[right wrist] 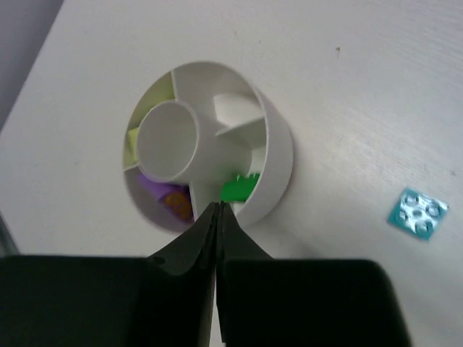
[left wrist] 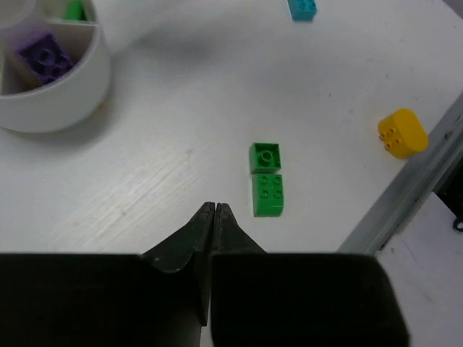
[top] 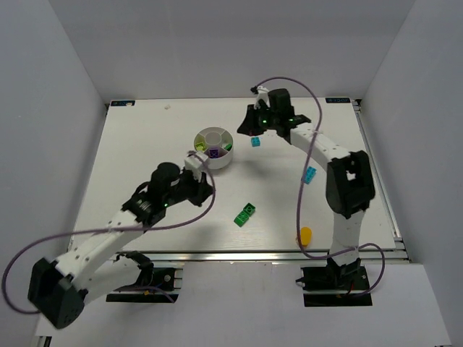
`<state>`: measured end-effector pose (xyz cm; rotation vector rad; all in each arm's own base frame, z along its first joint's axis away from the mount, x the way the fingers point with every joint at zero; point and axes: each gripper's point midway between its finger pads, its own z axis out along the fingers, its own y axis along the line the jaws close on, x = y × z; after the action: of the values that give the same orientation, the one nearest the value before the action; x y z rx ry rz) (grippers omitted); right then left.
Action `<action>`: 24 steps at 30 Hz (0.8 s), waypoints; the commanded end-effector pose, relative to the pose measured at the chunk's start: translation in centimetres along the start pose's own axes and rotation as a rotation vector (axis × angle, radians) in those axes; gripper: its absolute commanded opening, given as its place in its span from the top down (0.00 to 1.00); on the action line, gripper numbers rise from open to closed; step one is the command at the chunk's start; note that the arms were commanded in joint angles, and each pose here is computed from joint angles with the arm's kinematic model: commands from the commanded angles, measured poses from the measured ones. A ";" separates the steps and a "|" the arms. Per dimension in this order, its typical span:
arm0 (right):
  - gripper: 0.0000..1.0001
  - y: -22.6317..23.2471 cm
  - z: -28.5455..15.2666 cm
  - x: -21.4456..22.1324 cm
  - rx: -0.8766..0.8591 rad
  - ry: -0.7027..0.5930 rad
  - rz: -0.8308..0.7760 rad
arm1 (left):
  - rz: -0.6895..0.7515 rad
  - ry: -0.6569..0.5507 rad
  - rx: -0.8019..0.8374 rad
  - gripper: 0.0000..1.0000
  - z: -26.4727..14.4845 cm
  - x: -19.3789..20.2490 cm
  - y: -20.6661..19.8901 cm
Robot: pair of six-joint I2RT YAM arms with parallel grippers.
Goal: Sort the legos into containers by color
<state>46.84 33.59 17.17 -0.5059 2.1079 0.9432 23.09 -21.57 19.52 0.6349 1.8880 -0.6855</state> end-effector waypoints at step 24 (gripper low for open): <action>0.27 3.0 -24.2 3.5 -0.332 -0.118 -0.126 | 0.146 0.670 -0.345 0.21 11.4 12.1 -6.5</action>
<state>32.64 16.98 25.31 -0.6758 1.8503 1.1859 19.64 -33.76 4.15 0.9105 2.5063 -0.2027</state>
